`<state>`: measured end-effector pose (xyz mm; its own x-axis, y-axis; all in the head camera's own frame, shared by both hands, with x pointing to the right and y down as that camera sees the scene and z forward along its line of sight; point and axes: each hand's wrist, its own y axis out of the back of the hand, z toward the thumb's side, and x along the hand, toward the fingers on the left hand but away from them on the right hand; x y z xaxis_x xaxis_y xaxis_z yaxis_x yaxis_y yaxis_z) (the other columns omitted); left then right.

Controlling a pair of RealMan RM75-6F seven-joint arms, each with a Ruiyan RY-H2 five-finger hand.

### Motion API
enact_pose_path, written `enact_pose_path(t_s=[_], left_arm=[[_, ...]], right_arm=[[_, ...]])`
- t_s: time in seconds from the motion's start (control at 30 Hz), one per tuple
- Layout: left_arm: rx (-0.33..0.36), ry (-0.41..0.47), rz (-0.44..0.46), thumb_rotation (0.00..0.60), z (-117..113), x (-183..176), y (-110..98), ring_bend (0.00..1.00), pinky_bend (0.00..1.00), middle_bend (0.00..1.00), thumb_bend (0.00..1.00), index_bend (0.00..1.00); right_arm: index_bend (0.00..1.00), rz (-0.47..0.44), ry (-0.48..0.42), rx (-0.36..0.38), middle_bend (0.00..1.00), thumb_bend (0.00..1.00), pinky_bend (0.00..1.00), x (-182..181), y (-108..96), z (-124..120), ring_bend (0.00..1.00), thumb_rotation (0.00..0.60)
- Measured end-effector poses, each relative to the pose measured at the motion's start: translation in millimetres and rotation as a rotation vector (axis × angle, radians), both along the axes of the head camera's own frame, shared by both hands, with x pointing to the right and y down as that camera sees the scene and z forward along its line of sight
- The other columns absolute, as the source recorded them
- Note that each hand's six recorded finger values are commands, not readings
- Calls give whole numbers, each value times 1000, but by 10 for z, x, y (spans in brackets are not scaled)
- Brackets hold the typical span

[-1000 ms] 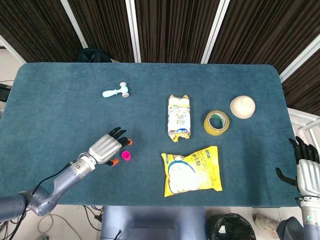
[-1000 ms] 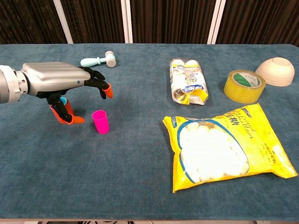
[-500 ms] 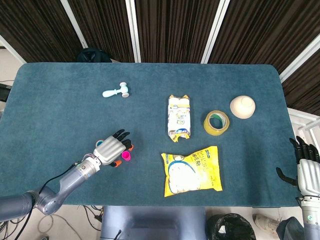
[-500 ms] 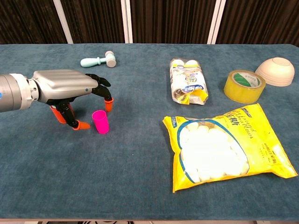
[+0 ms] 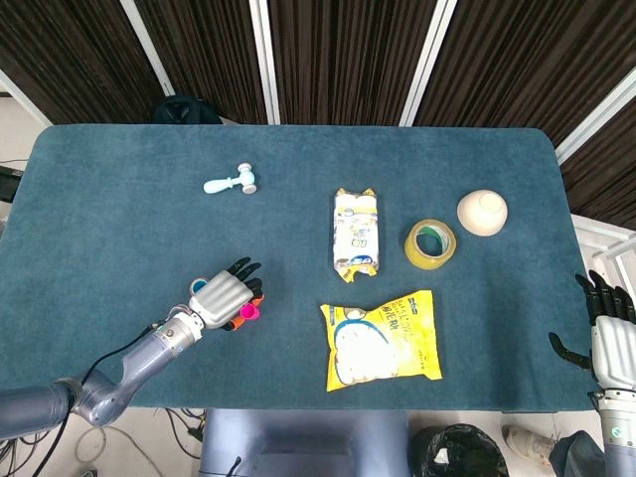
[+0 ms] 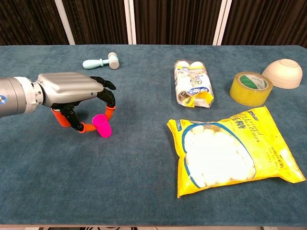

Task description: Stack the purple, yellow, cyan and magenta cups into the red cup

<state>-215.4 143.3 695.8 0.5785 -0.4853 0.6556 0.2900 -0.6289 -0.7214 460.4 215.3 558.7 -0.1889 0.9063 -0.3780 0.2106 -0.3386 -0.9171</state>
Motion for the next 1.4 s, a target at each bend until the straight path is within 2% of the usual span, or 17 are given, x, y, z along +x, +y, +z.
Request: enact_pose_path(t_s=[0.17,0.43,0.6,0.9,1.2,1.4], left_arm=[[10,6,-9,600,-31,-3,-29,0,0,283,347,481],[61,31,-47,600,-221,-79,-173,0,0,285,346,481],[95,19,-91,600,-384,-313,-285,0,0,288,346,481],[102,11,-193,600,-605,-787,-350,0,0,288,346,481],[83,-12,-240,600,-553,-1082,-293,0,0,288,346,480],[81,-18,-248,600,-460,-1131,-304,0,0,288,346,480]], right_arm=[[106,0,-1,0,44,324,3,1,0,-1,96,600],[106,-2,-2,0,44,324,3,-6,3,-5,96,600],[106,-3,-2,-1,44,324,3,-12,3,1,96,600],[106,-8,1,-7,44,325,3,-33,11,19,96,600],[106,-11,5,-11,44,324,3,-42,14,32,96,600],[106,-14,4,-18,44,325,3,-54,22,53,96,600]])
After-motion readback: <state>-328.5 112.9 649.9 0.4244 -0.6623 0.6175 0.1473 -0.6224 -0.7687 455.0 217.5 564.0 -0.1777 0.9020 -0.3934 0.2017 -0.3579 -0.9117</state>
